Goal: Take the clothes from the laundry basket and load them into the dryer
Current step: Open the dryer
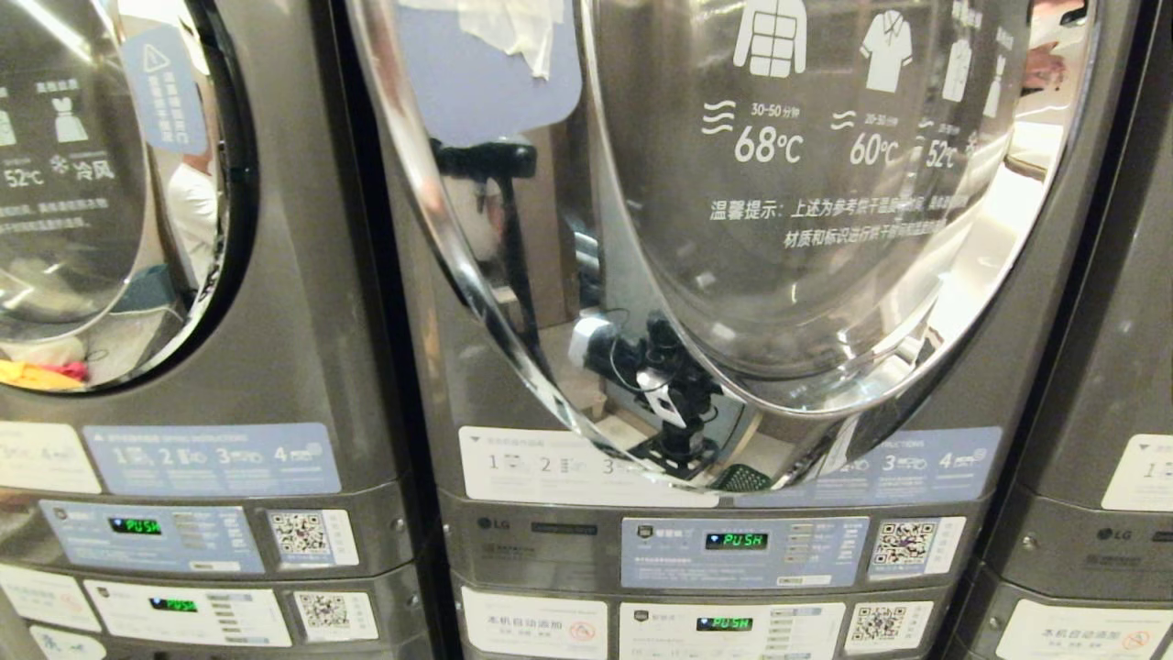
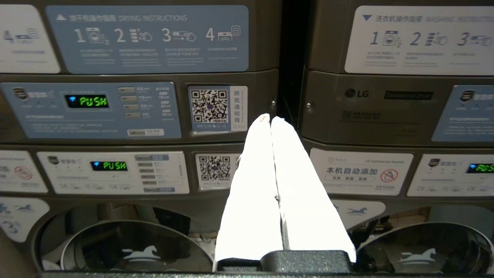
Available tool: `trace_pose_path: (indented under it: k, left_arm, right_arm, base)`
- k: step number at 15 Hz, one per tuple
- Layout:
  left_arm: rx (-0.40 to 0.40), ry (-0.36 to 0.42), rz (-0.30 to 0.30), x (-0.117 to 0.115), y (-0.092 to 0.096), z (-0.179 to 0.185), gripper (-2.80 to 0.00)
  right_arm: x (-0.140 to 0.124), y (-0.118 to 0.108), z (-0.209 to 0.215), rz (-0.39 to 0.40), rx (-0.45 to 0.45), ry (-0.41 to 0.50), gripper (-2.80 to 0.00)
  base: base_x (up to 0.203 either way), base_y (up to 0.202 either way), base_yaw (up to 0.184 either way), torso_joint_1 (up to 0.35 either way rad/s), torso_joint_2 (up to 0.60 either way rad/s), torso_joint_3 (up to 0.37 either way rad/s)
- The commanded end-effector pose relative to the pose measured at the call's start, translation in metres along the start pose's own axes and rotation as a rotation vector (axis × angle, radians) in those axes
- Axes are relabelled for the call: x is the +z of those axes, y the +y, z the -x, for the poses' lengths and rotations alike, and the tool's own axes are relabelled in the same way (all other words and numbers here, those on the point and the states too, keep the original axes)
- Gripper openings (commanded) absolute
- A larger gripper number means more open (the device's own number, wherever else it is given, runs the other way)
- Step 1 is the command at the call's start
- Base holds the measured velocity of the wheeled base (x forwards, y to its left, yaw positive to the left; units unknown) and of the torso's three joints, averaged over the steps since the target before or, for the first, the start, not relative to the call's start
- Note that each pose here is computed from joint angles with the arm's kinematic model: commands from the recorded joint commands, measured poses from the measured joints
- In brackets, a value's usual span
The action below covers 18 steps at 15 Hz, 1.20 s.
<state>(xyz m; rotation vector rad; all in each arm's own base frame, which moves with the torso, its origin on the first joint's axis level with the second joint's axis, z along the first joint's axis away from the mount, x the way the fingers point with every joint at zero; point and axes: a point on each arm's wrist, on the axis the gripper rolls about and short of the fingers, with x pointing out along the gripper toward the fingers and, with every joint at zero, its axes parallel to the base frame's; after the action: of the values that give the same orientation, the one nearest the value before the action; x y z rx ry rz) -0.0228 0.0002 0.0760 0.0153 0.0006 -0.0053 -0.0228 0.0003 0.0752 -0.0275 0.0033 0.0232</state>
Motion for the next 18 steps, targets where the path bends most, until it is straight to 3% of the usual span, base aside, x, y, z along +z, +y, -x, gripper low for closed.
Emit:
trace_pose_path:
  k: [1, 8, 18]
  left_arm:
    - [0.001, 0.001, 0.0, -0.0002, 0.0, 0.0, -2.8]
    - [0.001, -0.001, 0.0, 0.0, 0.0, 0.0, -2.8]
    - [-0.001, -0.001, -0.003, 0.0003, 0.0, 0.0001, -2.8]
  right_arm:
    - [0.0, 0.0, 0.0001, 0.0, 0.0, -0.002, -2.8]
    - [0.0, 0.0, 0.0001, 0.0, 0.0, -0.002, -2.8]
    - [0.0001, -0.0001, 0.0001, -0.009, -0.003, -0.003, -2.8]
  base:
    - [-0.197, 0.0, 0.002, -0.027, 0.0, 0.005]
    - [-0.186, 0.0, 0.001, 0.004, 0.0, 0.002]
    - [-0.007, 0.0, 0.001, 0.003, 0.0, 0.0]
